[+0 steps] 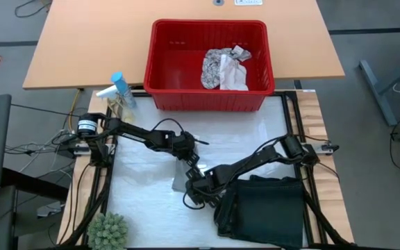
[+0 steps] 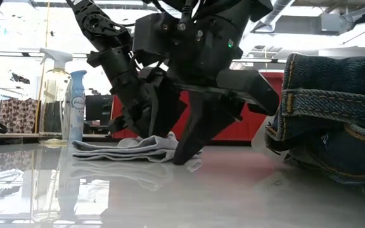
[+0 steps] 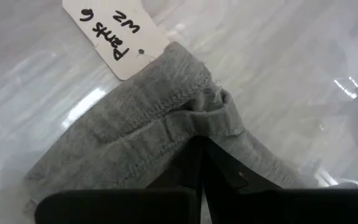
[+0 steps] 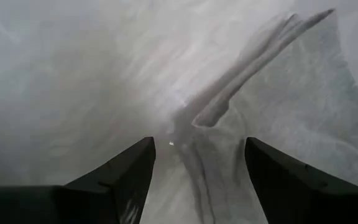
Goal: Fold Laundry from Bin
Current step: Fold the gray boxer from the red laundry bin
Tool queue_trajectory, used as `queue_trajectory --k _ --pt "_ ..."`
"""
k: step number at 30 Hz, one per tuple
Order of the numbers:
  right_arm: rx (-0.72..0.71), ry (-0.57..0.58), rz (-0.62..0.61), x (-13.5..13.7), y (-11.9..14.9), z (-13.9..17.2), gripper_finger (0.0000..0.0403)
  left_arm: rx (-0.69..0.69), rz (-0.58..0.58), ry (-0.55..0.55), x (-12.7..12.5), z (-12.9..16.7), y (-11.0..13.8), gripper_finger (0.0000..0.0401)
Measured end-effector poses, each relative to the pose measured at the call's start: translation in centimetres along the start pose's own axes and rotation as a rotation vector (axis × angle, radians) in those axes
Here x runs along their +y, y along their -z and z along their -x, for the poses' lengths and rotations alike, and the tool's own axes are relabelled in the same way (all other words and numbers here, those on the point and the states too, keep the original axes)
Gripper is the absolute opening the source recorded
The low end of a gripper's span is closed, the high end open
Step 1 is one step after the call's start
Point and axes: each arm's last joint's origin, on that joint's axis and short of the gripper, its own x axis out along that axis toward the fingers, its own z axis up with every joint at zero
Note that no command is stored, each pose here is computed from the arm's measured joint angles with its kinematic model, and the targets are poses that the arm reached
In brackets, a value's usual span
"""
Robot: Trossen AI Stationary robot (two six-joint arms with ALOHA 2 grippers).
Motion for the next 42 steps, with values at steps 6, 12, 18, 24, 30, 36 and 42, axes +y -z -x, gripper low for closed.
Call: queue_trajectory --k 6,12,18,24,30,36,42 --pt "-0.001 0.005 -0.013 0.0 0.0 -0.1 0.0269 -0.001 -0.011 0.015 0.2 -0.1 0.3 0.0" --pt "0.004 0.003 -0.061 -0.2 0.2 -0.2 0.0197 -0.003 -0.02 0.014 0.2 -0.1 0.3 0.0" --pt "0.008 -0.003 -0.091 -0.2 0.3 -0.3 0.0122 -0.007 -0.027 0.01 0.2 -0.1 0.3 0.0" --pt "0.011 0.014 -0.172 -0.3 0.3 -0.4 0.0053 -0.005 -0.046 0.013 0.2 -0.1 0.3 0.0" --pt "0.01 0.02 -0.243 -0.3 0.3 -0.1 0.0023 -0.001 -0.053 0.024 0.1 0.1 0.1 0.0" --pt "0.031 0.052 -0.248 0.0 -0.4 0.5 0.0023 -0.009 -0.161 -0.003 -0.2 1.7 -0.4 0.0" --pt "0.013 0.042 -0.275 0.1 -0.6 0.6 0.0023 -0.066 -0.188 0.02 -0.4 4.0 -1.2 0.0"
